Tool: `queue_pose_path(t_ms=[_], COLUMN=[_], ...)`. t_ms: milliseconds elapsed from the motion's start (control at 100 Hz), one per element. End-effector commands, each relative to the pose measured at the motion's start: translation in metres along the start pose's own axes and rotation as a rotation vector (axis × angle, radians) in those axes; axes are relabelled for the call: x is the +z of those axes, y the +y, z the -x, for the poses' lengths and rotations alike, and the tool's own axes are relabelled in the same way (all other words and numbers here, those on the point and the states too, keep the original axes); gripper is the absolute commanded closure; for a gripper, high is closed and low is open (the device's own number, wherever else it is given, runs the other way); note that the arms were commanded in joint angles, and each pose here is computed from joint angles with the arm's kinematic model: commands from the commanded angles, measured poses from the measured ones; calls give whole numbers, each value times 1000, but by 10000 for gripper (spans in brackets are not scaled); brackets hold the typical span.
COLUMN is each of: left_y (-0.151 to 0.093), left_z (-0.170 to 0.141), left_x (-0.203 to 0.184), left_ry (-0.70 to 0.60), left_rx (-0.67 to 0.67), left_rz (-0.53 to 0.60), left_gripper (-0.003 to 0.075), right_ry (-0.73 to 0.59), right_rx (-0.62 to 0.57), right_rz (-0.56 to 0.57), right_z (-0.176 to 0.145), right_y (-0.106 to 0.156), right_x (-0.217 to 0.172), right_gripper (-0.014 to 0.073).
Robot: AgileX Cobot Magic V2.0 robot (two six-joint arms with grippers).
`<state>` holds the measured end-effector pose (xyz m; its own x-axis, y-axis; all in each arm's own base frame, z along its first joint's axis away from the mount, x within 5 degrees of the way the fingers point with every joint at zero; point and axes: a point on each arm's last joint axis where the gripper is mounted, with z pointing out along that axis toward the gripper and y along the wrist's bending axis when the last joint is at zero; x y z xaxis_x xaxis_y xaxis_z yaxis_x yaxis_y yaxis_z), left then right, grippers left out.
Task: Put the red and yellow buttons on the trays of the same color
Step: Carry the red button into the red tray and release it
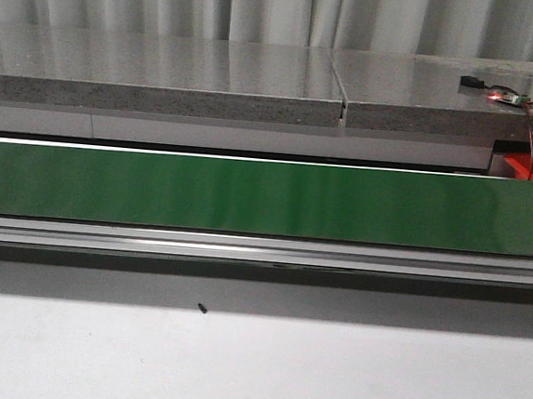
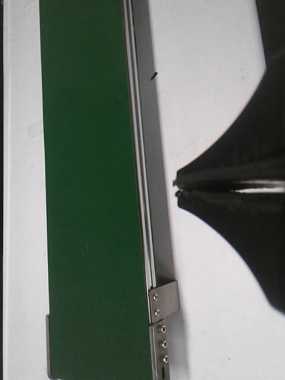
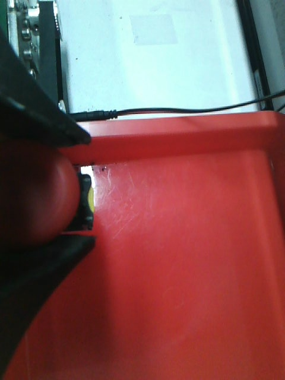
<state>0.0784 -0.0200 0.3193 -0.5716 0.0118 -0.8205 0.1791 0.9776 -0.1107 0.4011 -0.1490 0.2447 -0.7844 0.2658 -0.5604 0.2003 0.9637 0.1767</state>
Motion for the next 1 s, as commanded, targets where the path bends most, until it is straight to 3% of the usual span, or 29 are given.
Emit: queue_pose_path(t_ms=[0,370,470,590,660,990], left_y=[-2,-2,-2,-2,-2,-2], left_z=[12,12,12,12,12,12], left_x=[-4,-4,-4,-4,-4,-4], left_ry=[-84,-84,-84,-84,-84,-84], left_rx=[-7,-1,-1,-7,-7,-7], left_rz=[-17,-17,-17,-17,-17,-17], left_gripper=[739,739,739,739,738,739], right_ry=[-90,5,6,11,2,-156], right_rx=[14,37,34,34,33,-31], right_rz=[3,14,15,17,15,-7], right_z=[14,1,1,0,2,21], right_y=[2,-6,-6,-6,-5,8], right_x=[-16,19,19,19,17,-41], right_gripper=[465,456,355,111,31,25])
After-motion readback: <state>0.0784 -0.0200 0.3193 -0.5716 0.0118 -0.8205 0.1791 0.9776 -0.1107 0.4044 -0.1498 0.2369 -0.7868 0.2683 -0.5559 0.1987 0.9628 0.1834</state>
